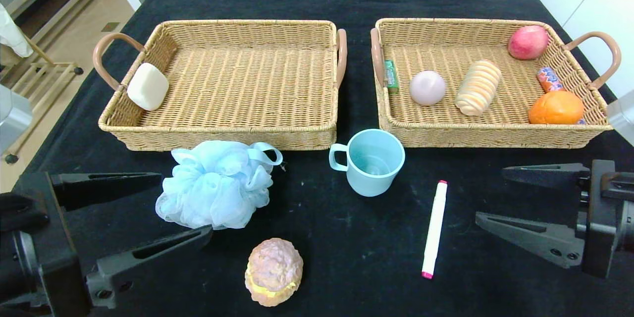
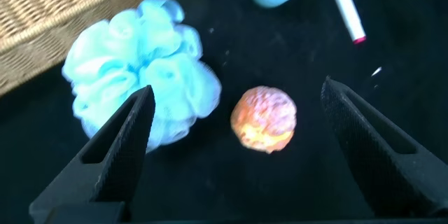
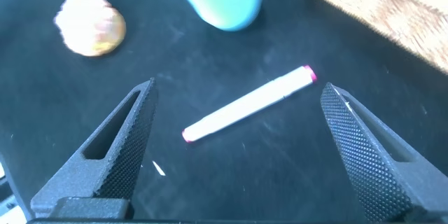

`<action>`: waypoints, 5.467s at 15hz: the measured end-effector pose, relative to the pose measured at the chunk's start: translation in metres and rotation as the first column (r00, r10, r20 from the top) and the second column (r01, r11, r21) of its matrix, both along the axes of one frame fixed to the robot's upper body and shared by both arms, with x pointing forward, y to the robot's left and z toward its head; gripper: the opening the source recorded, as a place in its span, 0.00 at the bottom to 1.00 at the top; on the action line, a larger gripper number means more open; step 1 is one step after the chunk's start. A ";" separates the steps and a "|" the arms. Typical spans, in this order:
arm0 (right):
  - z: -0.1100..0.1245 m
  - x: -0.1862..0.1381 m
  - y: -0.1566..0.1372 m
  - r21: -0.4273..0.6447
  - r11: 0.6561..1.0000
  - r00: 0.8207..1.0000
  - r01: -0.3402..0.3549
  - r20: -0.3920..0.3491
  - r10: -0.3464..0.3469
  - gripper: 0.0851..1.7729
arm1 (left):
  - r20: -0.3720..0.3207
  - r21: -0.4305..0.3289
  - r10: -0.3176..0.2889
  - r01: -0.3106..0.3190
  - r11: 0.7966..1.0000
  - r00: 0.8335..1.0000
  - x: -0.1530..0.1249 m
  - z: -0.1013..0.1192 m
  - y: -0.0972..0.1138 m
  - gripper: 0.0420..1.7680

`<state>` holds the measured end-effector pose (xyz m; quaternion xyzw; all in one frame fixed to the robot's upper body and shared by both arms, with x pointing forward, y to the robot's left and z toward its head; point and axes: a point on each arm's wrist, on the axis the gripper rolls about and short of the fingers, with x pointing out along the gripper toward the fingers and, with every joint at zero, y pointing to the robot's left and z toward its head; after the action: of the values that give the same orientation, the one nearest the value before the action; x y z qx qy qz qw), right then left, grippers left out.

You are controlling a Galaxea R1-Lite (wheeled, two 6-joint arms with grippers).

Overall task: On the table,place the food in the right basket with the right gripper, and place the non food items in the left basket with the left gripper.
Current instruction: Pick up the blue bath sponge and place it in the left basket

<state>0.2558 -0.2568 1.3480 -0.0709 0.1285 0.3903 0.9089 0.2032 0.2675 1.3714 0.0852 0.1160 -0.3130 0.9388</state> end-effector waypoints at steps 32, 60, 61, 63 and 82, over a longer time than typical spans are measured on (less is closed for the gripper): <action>-0.025 0.009 -0.016 -0.031 0.999 1.000 0.021 -0.009 -0.021 0.96 | -0.249 0.278 0.420 -0.352 0.894 0.872 0.127 -0.023 -0.040 0.58; -0.027 0.009 -0.017 -0.033 0.999 1.000 0.025 -0.015 -0.026 0.96 | -0.018 0.009 0.315 -0.315 0.949 0.949 0.067 0.070 -0.025 0.28; -0.027 0.009 -0.017 -0.033 0.999 1.000 0.025 -0.014 -0.025 0.96 | -0.002 -0.005 0.326 -0.326 0.945 0.945 0.071 0.077 -0.025 0.28; -0.026 0.008 -0.017 -0.032 0.999 1.000 0.025 -0.010 -0.025 0.96 | 0.013 -0.021 0.352 -0.351 0.936 0.936 0.087 0.085 -0.025 0.28; -0.017 0.004 -0.023 -0.017 0.999 0.998 0.050 0.034 -0.050 0.96 | 0.060 -0.077 0.437 -0.432 0.899 0.898 0.247 0.072 -0.051 0.39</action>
<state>0.2594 -0.2796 1.3308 -0.0826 0.1184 0.3650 0.9197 0.4502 0.2163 1.4436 0.0397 0.0867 -0.0957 0.9908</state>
